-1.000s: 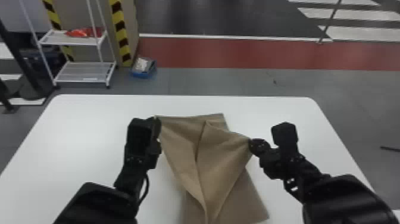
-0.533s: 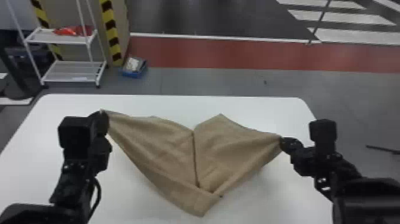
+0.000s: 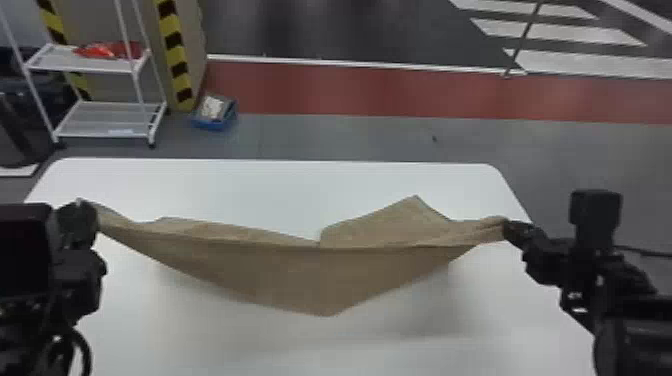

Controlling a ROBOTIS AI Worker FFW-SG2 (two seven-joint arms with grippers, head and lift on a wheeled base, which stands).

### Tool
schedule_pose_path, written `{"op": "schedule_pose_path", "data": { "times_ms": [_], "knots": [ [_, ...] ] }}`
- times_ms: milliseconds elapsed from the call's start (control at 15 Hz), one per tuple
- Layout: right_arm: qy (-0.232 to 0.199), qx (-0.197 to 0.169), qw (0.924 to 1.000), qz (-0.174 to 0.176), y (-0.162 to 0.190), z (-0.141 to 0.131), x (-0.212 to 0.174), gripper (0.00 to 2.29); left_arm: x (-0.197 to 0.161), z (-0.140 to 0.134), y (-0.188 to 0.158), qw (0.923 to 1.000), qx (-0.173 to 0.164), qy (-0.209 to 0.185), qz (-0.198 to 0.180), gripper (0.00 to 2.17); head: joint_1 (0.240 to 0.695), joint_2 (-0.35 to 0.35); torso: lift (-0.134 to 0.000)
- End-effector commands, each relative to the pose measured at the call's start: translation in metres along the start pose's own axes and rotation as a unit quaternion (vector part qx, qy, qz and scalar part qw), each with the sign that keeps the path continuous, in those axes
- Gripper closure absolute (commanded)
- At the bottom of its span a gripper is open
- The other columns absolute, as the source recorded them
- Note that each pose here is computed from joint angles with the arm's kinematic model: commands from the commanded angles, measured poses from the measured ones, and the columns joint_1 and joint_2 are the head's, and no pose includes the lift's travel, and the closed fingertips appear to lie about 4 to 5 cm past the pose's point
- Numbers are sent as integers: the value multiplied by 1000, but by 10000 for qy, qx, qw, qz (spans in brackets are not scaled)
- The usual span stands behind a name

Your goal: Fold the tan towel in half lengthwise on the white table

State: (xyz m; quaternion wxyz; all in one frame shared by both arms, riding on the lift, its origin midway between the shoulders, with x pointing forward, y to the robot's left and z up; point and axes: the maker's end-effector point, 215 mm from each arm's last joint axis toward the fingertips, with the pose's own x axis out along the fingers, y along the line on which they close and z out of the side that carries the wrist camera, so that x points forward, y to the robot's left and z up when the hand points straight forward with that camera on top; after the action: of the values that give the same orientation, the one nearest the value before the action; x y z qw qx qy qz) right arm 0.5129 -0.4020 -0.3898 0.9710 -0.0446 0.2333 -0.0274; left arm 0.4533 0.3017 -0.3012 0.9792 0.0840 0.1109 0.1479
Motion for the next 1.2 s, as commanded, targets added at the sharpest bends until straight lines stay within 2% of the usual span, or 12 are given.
{"op": "schedule_pose_path", "data": {
  "times_ms": [0,200,333,400,467,533,600,667,800,867,1000,1133],
  "knots": [
    [-301,35,9995,-31,0,53,15,1480,10,21,20,9993,-230,-244,190,1831,695,-125,-57],
    [-376,92,9992,108,16,94,49,1480,36,59,48,9955,-465,-706,425,1831,695,-81,-57],
    [-504,-183,9984,197,40,130,69,1480,61,82,67,9915,-857,-871,446,1831,695,-57,-57],
    [-576,-300,9978,159,47,145,81,1480,77,93,70,9900,-933,-953,460,1831,673,-39,-57],
    [-818,-432,9955,183,56,172,93,1480,97,104,71,9893,-968,-997,452,1831,628,-2,-57],
    [-1010,-514,9935,144,58,192,102,1480,117,113,72,9884,-1043,-1005,461,1831,628,-2,-57],
    [-1277,-583,9900,140,62,217,108,1480,132,123,73,9874,-1110,-1040,442,1831,603,13,-57],
    [-1393,-595,9884,141,61,234,111,1480,145,137,73,9862,-1178,-1101,373,1831,559,31,-57],
    [-1548,-582,9861,169,60,260,112,1480,159,162,66,9838,-1276,-1246,204,1831,508,46,-57],
    [-1475,-536,9874,223,59,249,112,1480,158,171,60,9822,-1332,-1323,108,1831,464,50,-57],
    [-1268,-424,9899,464,56,211,101,1480,144,167,45,9799,-1434,-1382,-108,1831,441,46,-57],
    [-1112,-331,9915,585,35,147,75,1480,115,115,28,9828,-1354,-1211,-331,1831,449,38,-57]
  ]
}}
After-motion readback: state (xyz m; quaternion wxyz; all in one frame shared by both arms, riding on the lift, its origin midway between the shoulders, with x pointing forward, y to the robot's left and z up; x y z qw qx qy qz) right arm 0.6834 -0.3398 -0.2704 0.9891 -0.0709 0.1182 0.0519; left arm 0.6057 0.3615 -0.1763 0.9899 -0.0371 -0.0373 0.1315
